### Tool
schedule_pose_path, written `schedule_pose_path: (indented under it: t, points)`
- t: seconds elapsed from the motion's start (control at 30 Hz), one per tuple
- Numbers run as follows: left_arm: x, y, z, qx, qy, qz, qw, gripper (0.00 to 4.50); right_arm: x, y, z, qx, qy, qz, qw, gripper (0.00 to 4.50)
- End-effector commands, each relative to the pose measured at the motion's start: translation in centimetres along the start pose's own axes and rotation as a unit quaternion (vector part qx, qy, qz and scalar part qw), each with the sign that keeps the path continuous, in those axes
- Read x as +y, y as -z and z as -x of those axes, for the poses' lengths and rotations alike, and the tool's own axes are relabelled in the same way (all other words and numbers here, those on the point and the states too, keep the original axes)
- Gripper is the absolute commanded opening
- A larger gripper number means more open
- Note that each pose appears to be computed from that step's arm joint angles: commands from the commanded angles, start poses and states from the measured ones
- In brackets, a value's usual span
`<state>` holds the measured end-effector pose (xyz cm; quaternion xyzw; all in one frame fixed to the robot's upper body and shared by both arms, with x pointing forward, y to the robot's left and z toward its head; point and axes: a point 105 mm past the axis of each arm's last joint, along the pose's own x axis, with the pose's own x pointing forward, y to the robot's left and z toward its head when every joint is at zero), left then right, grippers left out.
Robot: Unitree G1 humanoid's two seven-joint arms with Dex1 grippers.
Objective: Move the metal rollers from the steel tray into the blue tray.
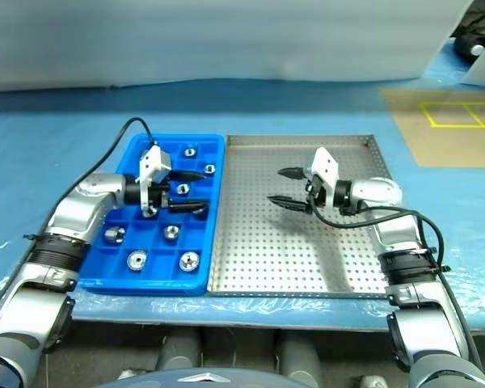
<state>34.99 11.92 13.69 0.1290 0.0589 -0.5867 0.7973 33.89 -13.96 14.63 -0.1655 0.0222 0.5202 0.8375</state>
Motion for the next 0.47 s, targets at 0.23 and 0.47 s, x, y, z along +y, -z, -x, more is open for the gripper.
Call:
schedule_pose_path:
  t: [0.23,0.47]
  points:
    - [-0.1,0.0,0.1,0.0,-0.001,-0.013,1.0,4.13,-0.1,-1.8,0.1,-0.034,0.036,0.011,0.999,3.66]
    - [0.1,0.0,0.8,0.0,-0.016,-0.012,1.0,4.13,-0.4,-2.3,-0.8,-0.041,0.029,0.014,0.999,3.66]
